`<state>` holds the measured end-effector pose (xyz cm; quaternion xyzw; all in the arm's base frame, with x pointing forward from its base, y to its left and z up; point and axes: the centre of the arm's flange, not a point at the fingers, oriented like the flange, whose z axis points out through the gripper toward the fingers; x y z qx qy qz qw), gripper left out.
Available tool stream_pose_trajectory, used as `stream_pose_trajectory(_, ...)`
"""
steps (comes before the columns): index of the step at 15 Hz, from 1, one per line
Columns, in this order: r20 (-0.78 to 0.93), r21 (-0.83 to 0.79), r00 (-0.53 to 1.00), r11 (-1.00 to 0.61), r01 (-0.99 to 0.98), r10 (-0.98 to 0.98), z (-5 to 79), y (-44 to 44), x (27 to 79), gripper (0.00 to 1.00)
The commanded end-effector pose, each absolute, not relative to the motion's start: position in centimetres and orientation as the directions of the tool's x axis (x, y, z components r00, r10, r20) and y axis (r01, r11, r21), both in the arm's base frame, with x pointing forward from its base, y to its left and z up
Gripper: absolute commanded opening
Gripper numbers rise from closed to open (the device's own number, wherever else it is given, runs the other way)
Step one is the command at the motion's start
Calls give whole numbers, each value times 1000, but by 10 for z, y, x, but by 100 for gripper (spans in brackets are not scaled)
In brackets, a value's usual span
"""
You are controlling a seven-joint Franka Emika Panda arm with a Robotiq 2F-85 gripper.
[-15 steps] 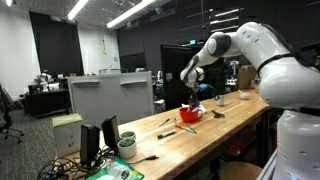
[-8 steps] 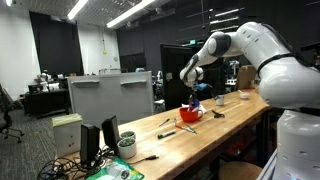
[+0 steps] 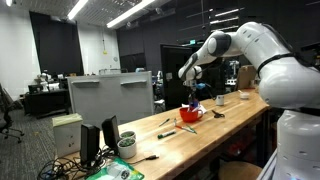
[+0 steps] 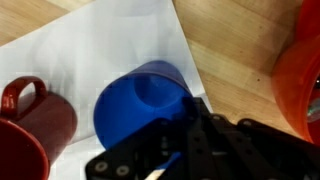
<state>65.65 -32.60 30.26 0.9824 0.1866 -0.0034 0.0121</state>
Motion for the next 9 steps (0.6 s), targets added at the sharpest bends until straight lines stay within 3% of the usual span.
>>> stream_pose_trajectory(1,-8,-65,926,-924,376,377,319,-329,651,1)
stream_pose_trajectory(9,2,-261,921,-888,378,391,330,-346,640,1)
